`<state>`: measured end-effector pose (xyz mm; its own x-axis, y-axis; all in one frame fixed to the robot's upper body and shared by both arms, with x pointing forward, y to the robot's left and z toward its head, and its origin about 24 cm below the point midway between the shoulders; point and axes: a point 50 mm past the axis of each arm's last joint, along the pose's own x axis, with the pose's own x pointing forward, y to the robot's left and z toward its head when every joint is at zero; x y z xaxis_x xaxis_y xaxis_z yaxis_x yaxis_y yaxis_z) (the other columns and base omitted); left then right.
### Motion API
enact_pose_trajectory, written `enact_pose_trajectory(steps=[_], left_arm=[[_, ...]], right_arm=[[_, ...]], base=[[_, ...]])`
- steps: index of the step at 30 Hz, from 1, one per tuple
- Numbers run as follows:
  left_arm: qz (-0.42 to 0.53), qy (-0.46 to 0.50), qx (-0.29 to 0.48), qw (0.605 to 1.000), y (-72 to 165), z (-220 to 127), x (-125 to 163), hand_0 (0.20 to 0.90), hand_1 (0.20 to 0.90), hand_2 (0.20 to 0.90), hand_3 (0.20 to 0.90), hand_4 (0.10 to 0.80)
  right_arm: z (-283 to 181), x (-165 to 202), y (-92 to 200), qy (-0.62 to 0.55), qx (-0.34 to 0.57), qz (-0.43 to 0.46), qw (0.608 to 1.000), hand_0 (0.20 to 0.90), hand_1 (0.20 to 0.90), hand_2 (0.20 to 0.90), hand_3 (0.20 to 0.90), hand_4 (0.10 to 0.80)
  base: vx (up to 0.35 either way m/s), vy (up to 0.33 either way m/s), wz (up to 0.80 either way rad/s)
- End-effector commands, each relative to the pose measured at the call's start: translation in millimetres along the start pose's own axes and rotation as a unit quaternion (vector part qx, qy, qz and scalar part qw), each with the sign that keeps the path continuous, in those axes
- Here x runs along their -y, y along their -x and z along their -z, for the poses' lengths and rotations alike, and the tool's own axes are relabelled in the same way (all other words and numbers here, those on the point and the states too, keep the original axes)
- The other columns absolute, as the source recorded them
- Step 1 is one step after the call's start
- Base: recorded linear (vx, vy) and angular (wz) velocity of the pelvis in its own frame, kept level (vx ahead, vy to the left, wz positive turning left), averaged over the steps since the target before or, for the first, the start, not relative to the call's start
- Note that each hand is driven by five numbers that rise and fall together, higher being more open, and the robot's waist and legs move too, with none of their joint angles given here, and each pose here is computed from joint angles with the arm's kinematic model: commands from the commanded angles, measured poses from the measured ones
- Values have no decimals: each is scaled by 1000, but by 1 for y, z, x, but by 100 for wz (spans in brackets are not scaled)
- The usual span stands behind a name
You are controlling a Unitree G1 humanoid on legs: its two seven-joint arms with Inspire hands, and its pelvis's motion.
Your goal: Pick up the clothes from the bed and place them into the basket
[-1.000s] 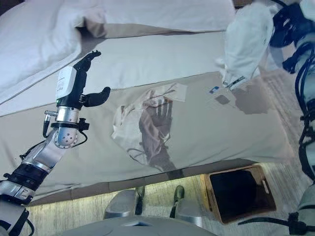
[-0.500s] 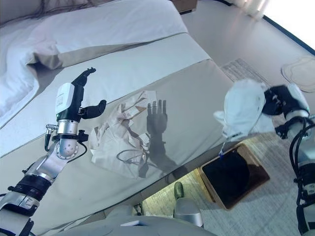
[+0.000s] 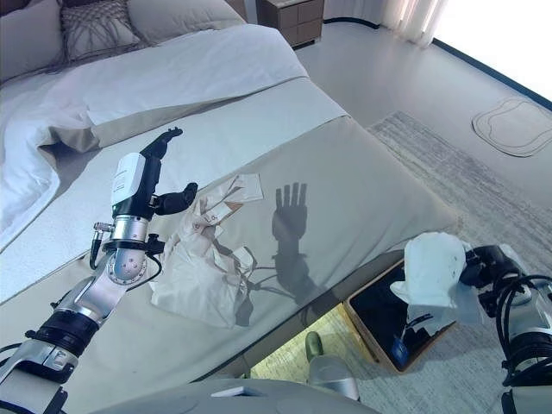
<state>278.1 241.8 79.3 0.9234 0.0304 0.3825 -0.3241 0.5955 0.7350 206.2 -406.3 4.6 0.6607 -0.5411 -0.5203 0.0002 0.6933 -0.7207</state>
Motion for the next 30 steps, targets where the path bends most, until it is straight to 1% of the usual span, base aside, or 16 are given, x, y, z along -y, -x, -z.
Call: enact_pose_trajectory(steps=[1, 6, 10, 18, 26, 30], left_arm=[[-40, 5, 71, 997, -18, -18, -21, 900, 900, 900, 900, 800], [-36, 3, 71, 997, -18, -16, -25, 900, 900, 900, 900, 800], [-36, 2, 74, 997, -18, -16, -27, 900, 900, 900, 900, 800], [-29, 13, 109, 994, -27, -32, -26, 900, 900, 900, 900, 800], [-31, 26, 111, 993, -31, -40, -23, 900, 900, 900, 900, 800], [-31, 27, 113, 993, -34, -44, -22, 900, 900, 900, 900, 800]], right_arm=[[-42, 39, -6, -24, 61, 78, 995, 300, 300, 300, 200, 100], [-47, 37, -7, -24, 62, 79, 995, 300, 300, 300, 200, 100], [-44, 34, -8, -25, 46, 78, 996, 300, 300, 300, 200, 100], [-28, 32, -11, -39, -4, 67, 997, 300, 300, 300, 200, 100], [-8, 26, -10, -34, -47, 50, 997, 300, 300, 300, 200, 100], [-2, 24, -10, -37, -55, 56, 996, 300, 300, 300, 200, 100]], base=[[0, 0, 0], [5, -17, 1], [-2, -14, 2], [-35, 2, -3], [-5, 23, -8], [-29, -3, -12]])
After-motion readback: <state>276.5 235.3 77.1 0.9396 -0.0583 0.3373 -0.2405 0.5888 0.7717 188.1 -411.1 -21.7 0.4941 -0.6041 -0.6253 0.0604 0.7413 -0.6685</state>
